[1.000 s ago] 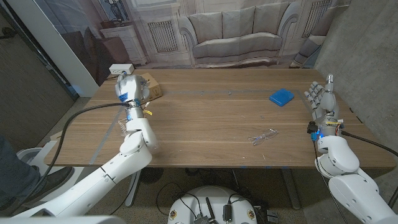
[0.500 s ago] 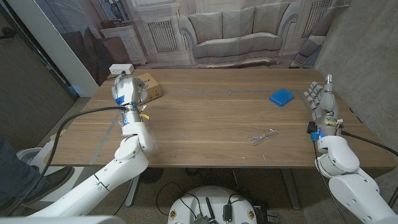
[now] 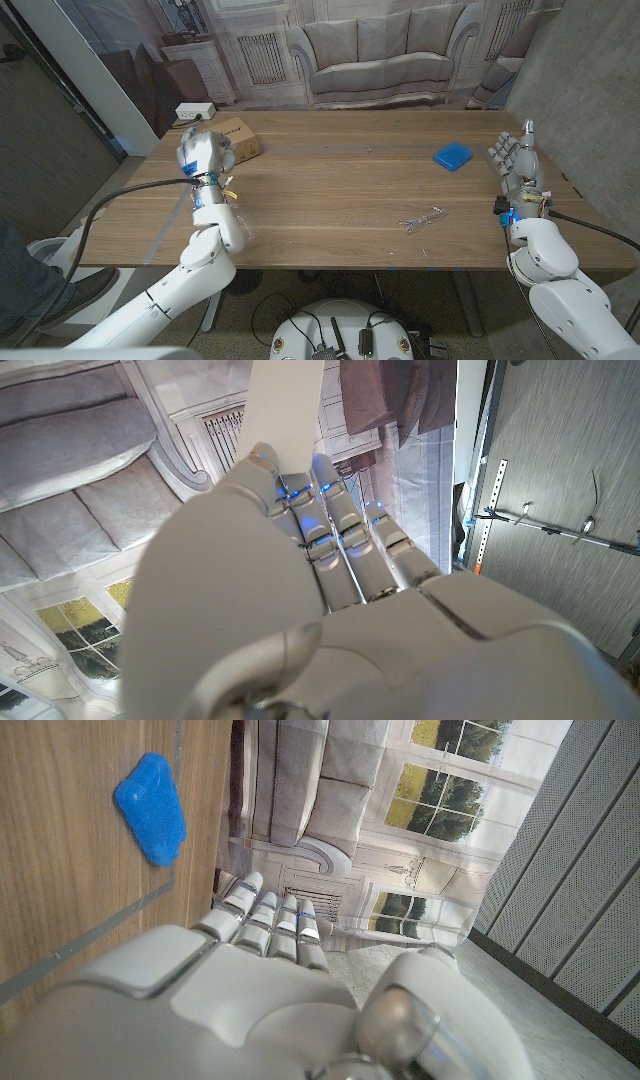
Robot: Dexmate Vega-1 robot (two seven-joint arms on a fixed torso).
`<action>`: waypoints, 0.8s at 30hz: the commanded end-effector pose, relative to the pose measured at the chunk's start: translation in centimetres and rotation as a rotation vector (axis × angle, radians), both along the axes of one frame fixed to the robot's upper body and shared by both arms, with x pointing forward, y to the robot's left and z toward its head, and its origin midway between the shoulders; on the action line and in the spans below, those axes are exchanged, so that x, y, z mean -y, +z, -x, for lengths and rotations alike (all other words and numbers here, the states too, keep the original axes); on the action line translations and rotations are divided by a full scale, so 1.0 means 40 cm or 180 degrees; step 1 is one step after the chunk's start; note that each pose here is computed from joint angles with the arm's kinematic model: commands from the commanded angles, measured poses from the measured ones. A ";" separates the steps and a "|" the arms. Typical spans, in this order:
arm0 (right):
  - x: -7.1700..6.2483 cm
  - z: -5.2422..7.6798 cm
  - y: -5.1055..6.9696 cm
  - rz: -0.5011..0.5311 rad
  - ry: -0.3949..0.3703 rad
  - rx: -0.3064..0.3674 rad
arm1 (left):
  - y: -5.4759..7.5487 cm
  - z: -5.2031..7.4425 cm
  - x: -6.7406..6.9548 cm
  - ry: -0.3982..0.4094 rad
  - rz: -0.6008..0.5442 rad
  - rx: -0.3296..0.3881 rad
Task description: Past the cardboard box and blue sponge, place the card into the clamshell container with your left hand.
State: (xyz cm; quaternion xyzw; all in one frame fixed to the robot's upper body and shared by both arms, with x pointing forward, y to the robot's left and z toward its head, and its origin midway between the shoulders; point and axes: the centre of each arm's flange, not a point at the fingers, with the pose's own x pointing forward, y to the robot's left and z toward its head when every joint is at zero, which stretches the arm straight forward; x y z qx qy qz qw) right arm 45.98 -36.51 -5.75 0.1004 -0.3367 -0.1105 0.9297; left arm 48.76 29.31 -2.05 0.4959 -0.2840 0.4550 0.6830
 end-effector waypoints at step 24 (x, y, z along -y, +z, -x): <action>0.005 -0.006 0.010 0.0023 -0.0020 -0.0031 | -0.117 0.039 -0.025 0.0064 0.0094 0.0082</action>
